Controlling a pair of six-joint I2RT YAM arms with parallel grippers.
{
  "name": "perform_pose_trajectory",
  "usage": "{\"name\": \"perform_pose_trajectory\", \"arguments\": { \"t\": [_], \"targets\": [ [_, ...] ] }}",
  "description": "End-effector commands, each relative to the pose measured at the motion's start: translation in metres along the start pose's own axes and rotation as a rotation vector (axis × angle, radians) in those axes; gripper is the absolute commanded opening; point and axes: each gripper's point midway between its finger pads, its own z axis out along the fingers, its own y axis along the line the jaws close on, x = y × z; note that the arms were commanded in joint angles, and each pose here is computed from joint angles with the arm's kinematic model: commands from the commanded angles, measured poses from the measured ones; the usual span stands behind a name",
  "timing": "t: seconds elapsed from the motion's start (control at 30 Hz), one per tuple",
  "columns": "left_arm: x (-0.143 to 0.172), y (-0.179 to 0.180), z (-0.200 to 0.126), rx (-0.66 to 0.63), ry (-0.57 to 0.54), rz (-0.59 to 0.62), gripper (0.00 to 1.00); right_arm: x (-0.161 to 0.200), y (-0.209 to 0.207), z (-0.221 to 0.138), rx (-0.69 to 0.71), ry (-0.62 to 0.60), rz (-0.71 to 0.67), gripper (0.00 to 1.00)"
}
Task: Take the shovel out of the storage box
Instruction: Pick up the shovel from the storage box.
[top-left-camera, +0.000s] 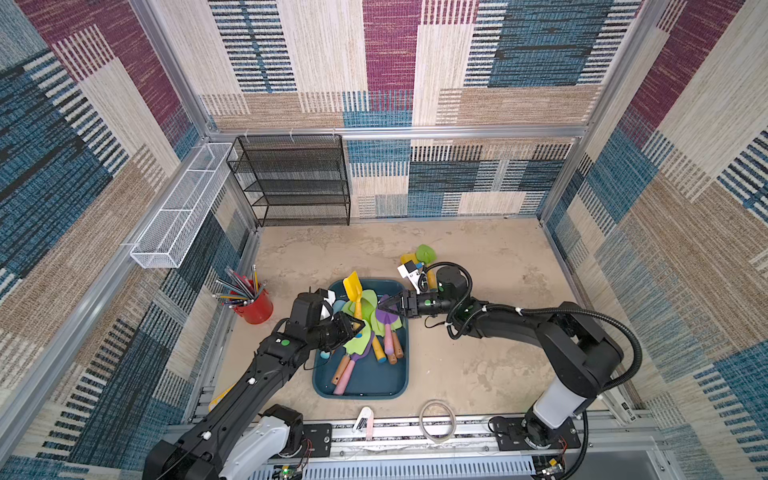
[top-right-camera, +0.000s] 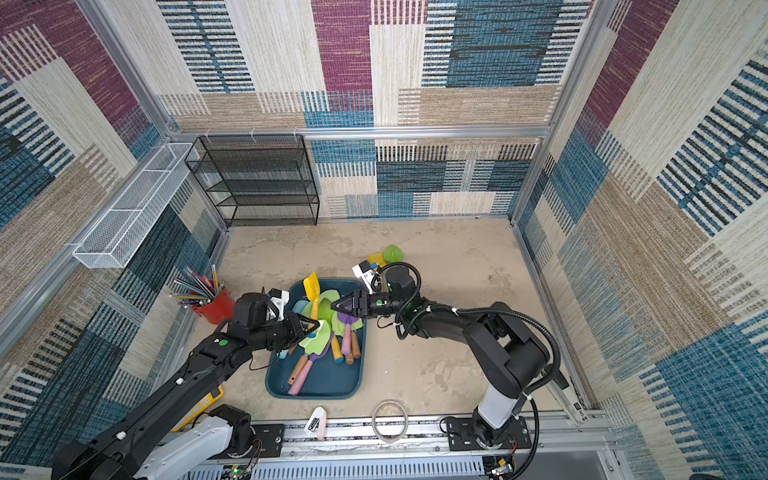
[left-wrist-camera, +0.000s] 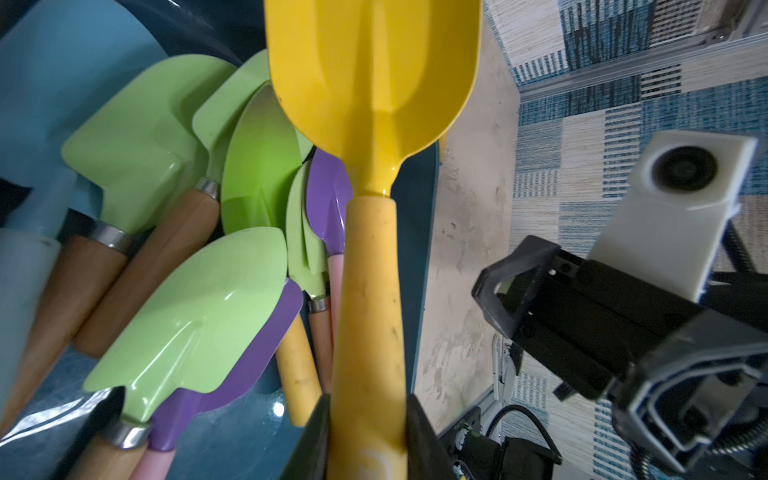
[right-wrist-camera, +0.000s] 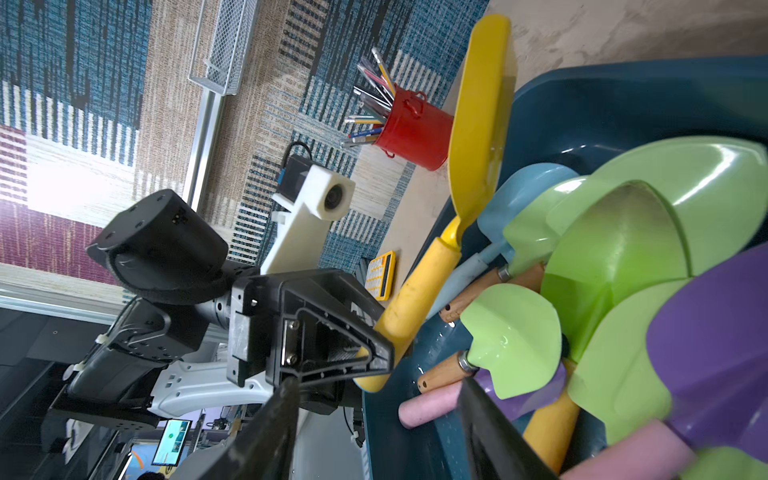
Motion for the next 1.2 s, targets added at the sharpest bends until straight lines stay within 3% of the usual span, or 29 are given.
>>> {"name": "perform_pose_trajectory", "arguments": {
  "t": [0.0,0.2,0.6,1.17],
  "targets": [
    [-0.004,-0.033,-0.001,0.181,0.003,-0.013,0.12,-0.005,0.021,0.006,-0.108,0.011,-0.017,0.63],
    [-0.004,-0.049,-0.006,0.299,-0.009,-0.023,0.12,-0.009,0.014,0.018,-0.129,0.027,0.015,0.62],
    [0.006,-0.057,-0.011,0.363,0.026,0.001,0.14,-0.013,0.006,0.031,-0.197,0.036,0.068,0.58],
    [0.013,-0.057,-0.011,0.425,0.049,-0.015,0.16,-0.020,0.013,0.041,-0.351,0.055,0.140,0.31]
  ]
}}
